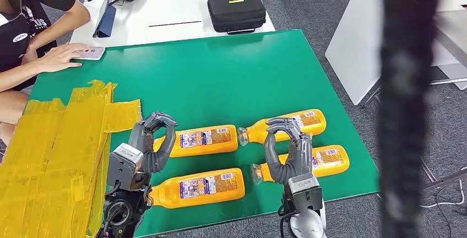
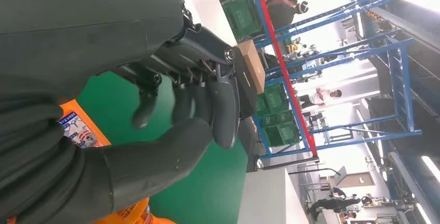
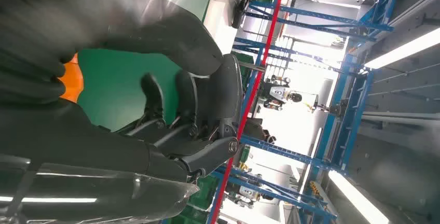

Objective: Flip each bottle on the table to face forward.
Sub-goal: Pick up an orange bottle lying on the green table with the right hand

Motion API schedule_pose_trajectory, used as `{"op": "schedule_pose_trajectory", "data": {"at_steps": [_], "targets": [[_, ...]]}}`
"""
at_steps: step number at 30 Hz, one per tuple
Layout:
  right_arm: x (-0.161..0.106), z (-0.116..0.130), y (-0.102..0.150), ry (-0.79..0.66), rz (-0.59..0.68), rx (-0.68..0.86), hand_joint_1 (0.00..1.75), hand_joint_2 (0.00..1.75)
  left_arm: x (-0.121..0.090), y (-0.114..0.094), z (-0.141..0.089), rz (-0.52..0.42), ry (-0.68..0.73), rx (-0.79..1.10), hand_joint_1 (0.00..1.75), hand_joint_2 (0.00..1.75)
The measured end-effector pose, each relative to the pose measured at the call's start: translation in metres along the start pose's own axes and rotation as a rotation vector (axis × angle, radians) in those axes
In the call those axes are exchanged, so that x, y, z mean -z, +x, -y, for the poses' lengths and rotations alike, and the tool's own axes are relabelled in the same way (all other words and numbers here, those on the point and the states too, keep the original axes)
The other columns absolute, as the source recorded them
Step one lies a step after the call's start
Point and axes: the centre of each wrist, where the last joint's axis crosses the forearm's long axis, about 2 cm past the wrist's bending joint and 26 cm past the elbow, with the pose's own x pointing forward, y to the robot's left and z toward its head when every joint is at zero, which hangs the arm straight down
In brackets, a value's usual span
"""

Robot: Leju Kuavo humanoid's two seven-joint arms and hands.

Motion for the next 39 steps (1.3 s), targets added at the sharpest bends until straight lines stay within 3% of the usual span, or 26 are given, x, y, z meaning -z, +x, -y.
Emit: {"op": "schedule_pose_trajectory", "data": {"at_steps": [3,7,13,17,18,21,22,25,30,39], "targets": [[0.0,-0.001,0.0,0.011,-0.005,0.014,1.75,1.75,0.0,0.0,0.0,0.017,0.013,-0.015,1.75,1.75],[-0.002,-0.019,-0.009,0.081,-0.01,0.091,1.75,1.75,-0.004,-0.007,0.01,0.12,0.12,-0.105,1.75,1.75],[-0.007,-0.04,-0.02,0.127,-0.022,0.119,1.75,1.75,-0.009,-0.014,0.022,0.109,0.139,-0.138,1.75,1.75],[-0.01,-0.043,-0.022,0.15,-0.023,0.099,1.69,1.75,-0.011,-0.014,0.024,0.099,0.137,-0.141,0.87,1.75],[-0.01,-0.043,-0.022,0.153,-0.019,0.081,1.61,1.75,-0.011,-0.014,0.025,0.094,0.14,-0.141,0.68,1.75],[-0.011,-0.044,-0.022,0.162,-0.005,0.037,0.34,1.75,-0.013,-0.015,0.025,0.081,0.148,-0.141,0.03,1.75],[-0.011,-0.044,-0.022,0.165,-0.002,0.027,0.0,1.75,-0.014,-0.015,0.025,0.08,0.149,-0.141,0.0,1.75],[-0.01,-0.045,-0.021,0.172,0.021,-0.043,0.0,1.75,-0.014,-0.015,0.025,0.078,0.15,-0.142,0.0,1.75],[-0.001,-0.048,-0.02,0.203,0.09,-0.292,0.0,1.75,-0.014,-0.015,0.026,0.073,0.152,-0.143,0.0,1.75],[0.025,-0.052,-0.026,0.368,0.14,-0.652,0.0,1.75,-0.015,-0.015,0.027,0.068,0.137,-0.161,0.0,1.75]]}}
